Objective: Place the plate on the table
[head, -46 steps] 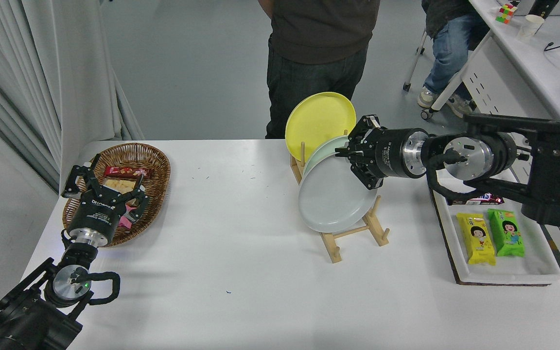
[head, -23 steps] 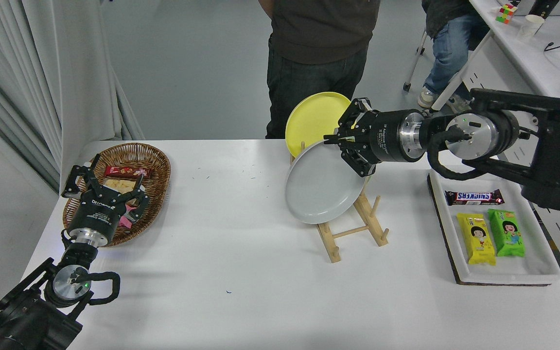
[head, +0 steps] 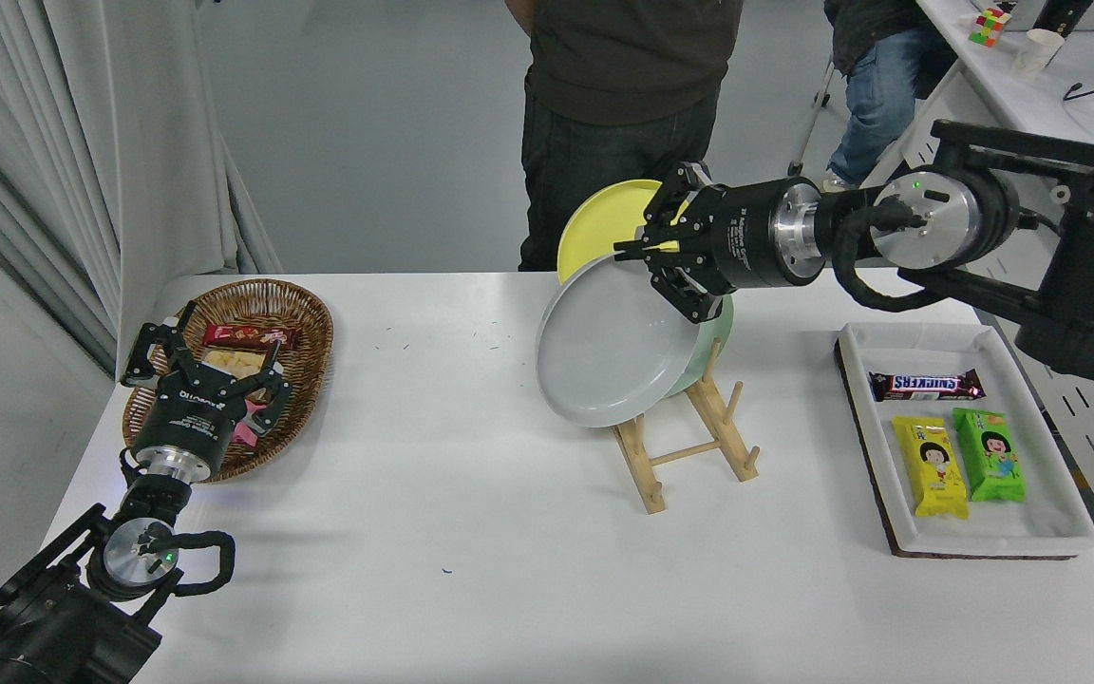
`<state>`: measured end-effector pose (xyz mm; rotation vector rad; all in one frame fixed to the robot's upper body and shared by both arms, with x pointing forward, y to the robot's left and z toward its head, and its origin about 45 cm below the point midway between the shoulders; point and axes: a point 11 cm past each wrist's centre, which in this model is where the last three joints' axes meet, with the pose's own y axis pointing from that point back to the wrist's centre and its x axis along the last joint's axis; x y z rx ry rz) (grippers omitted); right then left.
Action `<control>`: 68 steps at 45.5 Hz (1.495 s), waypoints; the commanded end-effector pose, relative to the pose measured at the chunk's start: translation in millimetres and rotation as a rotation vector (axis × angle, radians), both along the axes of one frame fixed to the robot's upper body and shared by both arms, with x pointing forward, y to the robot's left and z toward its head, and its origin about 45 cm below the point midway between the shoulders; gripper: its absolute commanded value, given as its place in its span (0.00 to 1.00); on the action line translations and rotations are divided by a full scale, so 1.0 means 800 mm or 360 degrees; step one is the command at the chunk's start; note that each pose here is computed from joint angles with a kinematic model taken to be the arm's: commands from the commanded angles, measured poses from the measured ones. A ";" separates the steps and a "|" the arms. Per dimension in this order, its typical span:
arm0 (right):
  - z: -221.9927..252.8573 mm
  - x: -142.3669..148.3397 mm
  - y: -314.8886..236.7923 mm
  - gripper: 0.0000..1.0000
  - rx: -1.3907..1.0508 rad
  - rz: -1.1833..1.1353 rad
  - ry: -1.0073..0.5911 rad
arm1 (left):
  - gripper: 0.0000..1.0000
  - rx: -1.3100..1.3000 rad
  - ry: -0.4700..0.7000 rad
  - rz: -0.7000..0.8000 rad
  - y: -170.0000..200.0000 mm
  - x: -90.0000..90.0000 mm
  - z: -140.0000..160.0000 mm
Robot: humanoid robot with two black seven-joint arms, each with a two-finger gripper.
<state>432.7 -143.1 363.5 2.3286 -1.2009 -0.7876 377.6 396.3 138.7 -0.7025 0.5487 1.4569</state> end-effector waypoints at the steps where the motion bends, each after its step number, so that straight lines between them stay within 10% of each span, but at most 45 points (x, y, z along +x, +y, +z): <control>1: 0.025 0.002 0.009 0.00 0.0057 0.0012 -0.0038 | 0.98 0.0001 0.0000 0.0000 0.000 0.000 0.000; 68: 0.128 0.001 0.028 0.00 0.0140 0.0071 -0.0198 | 0.98 0.0001 0.0000 0.0000 0.000 0.000 0.000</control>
